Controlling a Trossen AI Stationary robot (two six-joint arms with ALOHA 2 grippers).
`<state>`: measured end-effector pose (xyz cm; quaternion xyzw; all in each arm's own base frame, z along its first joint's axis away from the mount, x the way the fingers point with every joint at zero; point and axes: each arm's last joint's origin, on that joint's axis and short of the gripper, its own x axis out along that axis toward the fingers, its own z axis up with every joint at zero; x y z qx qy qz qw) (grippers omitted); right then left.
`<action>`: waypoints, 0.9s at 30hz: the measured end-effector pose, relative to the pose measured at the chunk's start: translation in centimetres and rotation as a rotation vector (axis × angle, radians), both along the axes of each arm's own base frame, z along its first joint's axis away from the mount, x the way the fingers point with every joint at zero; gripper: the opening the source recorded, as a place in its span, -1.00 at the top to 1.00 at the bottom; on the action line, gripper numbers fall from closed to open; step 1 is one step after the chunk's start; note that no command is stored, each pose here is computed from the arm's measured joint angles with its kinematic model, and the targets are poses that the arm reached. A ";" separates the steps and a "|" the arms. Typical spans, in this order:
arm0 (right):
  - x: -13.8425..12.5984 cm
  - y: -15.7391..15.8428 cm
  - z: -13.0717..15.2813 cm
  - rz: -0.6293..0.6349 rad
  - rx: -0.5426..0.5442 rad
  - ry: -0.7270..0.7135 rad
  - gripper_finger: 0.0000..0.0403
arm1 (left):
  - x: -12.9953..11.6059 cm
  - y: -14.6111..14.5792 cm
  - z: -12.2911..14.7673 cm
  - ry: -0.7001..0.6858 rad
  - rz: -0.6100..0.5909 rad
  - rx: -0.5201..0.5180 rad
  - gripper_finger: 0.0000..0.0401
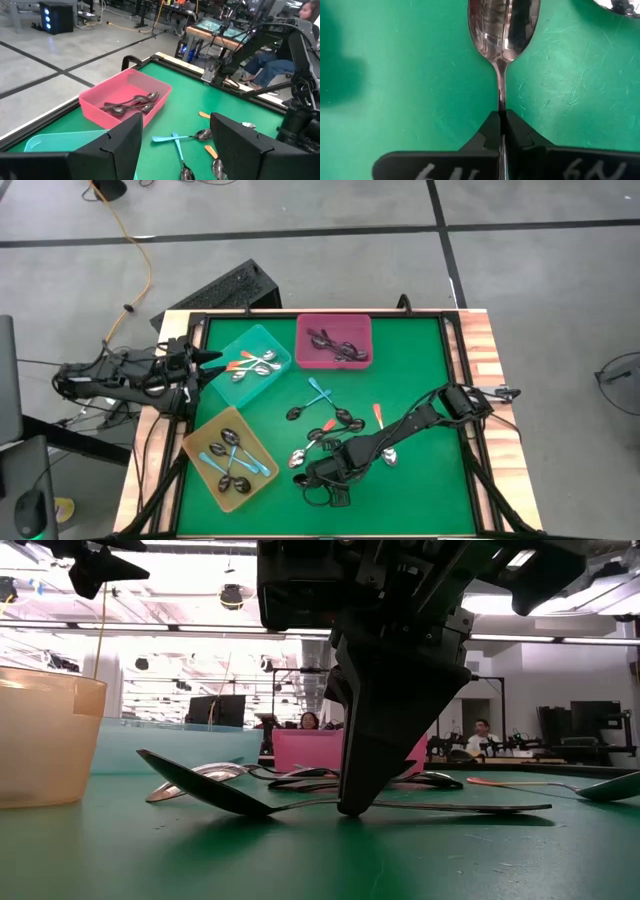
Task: Sort silverware by color (type)
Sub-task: Put the black spoon into the pink bin
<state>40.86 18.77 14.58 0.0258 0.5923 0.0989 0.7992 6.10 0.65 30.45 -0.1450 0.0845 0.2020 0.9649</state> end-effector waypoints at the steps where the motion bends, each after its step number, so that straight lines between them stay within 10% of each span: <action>1: 0.0 0.0 0.0 0.000 -0.001 0.000 0.94 | 0.0 0.0 0.0 -0.001 0.000 0.000 -0.09; 27: 0.3 -4.5 5.1 0.015 -0.084 -0.112 0.97 | 0.0 0.1 0.1 -0.008 0.020 0.000 -0.09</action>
